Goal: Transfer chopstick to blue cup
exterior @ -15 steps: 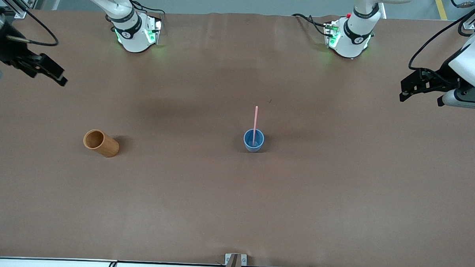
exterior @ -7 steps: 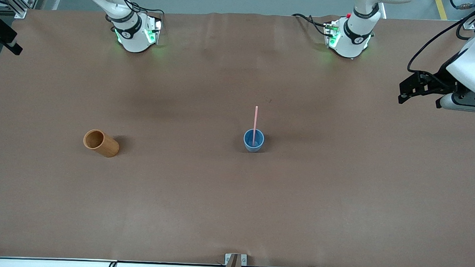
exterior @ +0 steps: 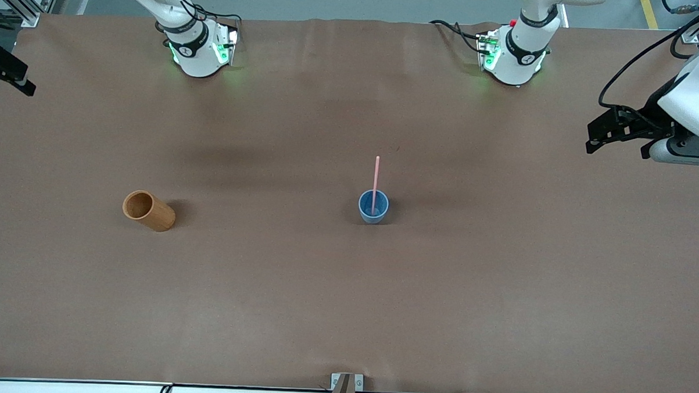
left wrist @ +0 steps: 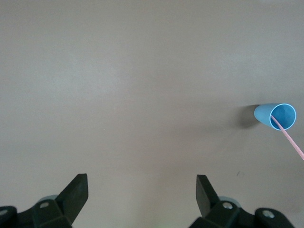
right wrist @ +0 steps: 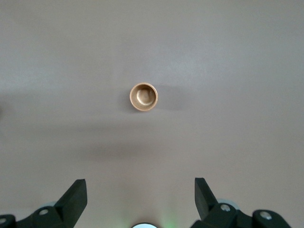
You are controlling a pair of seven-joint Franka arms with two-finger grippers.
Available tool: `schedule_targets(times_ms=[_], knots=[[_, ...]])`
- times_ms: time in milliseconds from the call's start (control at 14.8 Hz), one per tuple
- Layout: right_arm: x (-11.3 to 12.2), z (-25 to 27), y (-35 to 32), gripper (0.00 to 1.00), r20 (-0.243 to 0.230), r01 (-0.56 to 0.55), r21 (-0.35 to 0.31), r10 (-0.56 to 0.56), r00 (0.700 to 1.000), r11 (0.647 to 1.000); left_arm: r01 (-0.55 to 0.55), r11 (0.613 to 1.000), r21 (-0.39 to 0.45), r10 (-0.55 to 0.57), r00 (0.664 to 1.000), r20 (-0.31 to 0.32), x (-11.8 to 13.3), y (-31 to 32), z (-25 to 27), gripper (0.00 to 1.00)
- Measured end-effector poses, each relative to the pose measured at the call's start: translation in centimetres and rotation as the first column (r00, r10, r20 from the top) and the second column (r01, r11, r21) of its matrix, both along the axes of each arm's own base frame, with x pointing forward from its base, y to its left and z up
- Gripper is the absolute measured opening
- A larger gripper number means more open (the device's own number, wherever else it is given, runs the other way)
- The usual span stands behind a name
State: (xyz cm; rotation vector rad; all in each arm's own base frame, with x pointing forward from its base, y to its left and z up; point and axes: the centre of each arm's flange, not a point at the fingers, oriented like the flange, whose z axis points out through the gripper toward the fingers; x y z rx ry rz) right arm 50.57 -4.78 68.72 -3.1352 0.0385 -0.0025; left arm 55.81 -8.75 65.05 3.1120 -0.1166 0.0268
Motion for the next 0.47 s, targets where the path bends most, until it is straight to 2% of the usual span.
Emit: schedule_targets(times_ms=[472], knots=[[2.0, 0.1, -0.2, 1.0, 0.014, 0.0, -0.002, 0.0, 1.0, 1.0, -0.002, 1.0, 0.0, 0.002, 1.0, 0.0, 0.0, 0.1, 0.0, 1.0]])
